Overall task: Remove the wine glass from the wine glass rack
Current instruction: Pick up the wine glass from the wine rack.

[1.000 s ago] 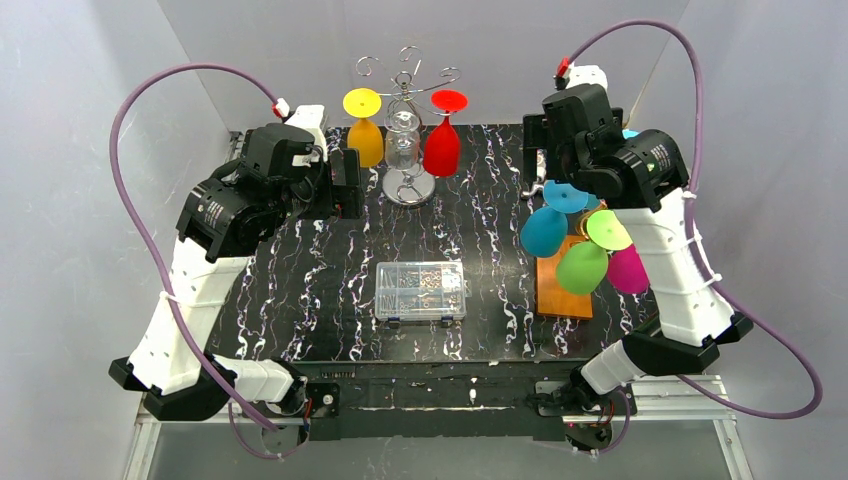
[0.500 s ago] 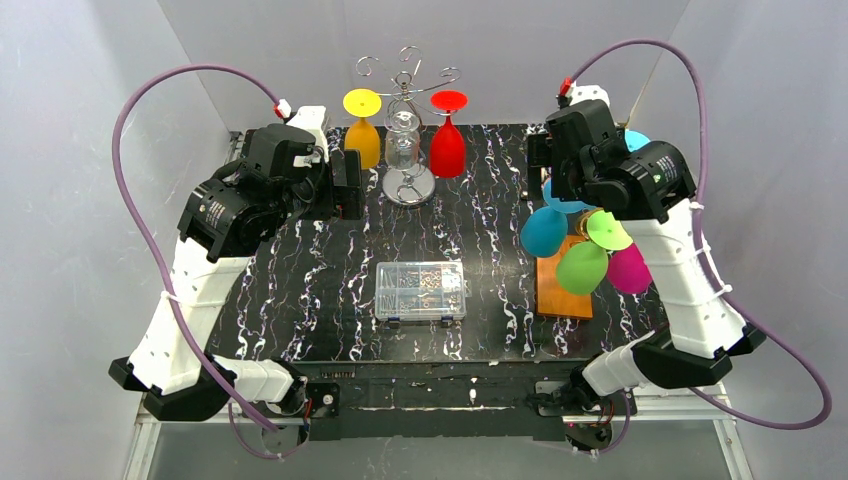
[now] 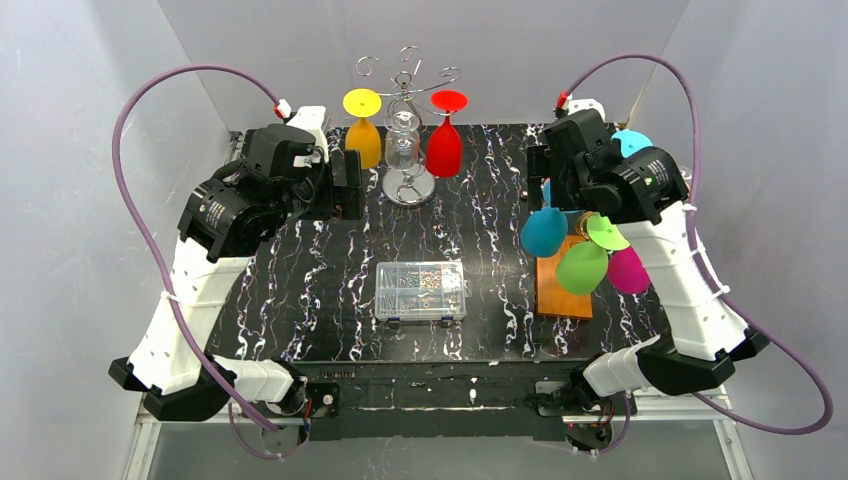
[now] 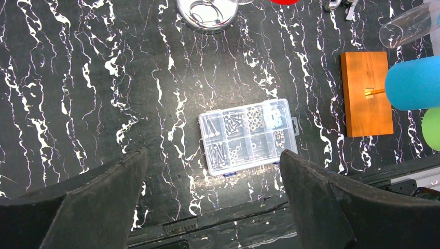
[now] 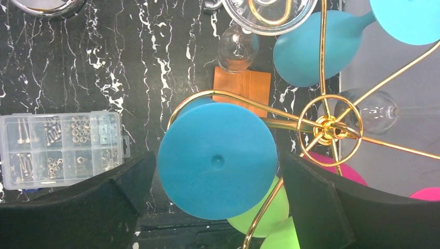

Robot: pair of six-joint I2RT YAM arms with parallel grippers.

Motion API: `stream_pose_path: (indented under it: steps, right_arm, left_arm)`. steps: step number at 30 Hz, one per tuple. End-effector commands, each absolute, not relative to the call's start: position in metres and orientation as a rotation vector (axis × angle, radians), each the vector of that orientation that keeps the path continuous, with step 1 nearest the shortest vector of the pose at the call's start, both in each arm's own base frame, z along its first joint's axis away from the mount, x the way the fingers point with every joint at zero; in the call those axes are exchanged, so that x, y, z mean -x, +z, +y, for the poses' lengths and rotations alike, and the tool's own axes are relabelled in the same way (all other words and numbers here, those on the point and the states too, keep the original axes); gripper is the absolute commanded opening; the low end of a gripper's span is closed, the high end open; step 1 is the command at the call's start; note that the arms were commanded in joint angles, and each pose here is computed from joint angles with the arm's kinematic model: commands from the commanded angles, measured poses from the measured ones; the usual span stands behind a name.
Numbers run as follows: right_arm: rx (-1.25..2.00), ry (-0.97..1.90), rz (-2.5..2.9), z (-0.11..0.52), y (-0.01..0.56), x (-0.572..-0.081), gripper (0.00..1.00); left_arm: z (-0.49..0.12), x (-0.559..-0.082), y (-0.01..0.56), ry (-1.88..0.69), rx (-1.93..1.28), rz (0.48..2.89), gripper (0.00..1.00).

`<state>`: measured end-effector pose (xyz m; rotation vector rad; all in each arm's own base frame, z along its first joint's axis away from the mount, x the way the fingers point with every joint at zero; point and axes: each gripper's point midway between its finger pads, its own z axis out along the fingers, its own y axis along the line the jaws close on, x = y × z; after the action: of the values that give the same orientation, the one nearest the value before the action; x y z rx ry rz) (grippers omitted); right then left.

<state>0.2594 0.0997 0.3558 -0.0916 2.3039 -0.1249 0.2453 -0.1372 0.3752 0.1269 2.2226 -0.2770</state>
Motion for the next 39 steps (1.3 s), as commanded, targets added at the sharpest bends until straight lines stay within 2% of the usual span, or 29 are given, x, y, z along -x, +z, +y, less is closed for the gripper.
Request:
stream_pose_path:
  steps: [1,4,10,18,25,39]
  right_arm:
    - [0.043,-0.063,2.248,0.098,0.368,-0.259,1.00]
    - [0.035,-0.059,2.242,0.097,0.369,-0.258,0.98]
    - [0.027,-0.047,2.235,0.097,0.371,-0.259,0.78]
    - [0.021,-0.022,2.217,0.099,0.380,-0.261,0.61]
    - [0.023,0.013,2.197,0.106,0.392,-0.266,0.55]
    - [0.042,0.018,2.186,0.120,0.392,-0.286,0.54]
  left_arm:
    - [-0.129,-0.241,0.380,-0.261,-0.122,2.206,0.99]
    - [-0.129,-0.241,0.380,-0.258,-0.117,2.207,0.99]
    - [-0.127,-0.241,0.380,-0.251,-0.109,2.208,0.99]
    - [-0.125,-0.241,0.381,-0.241,-0.103,2.207,0.99]
    - [-0.124,-0.242,0.383,-0.237,-0.096,2.200,0.99]
    - [-0.123,-0.243,0.382,-0.223,-0.090,2.201,0.99]
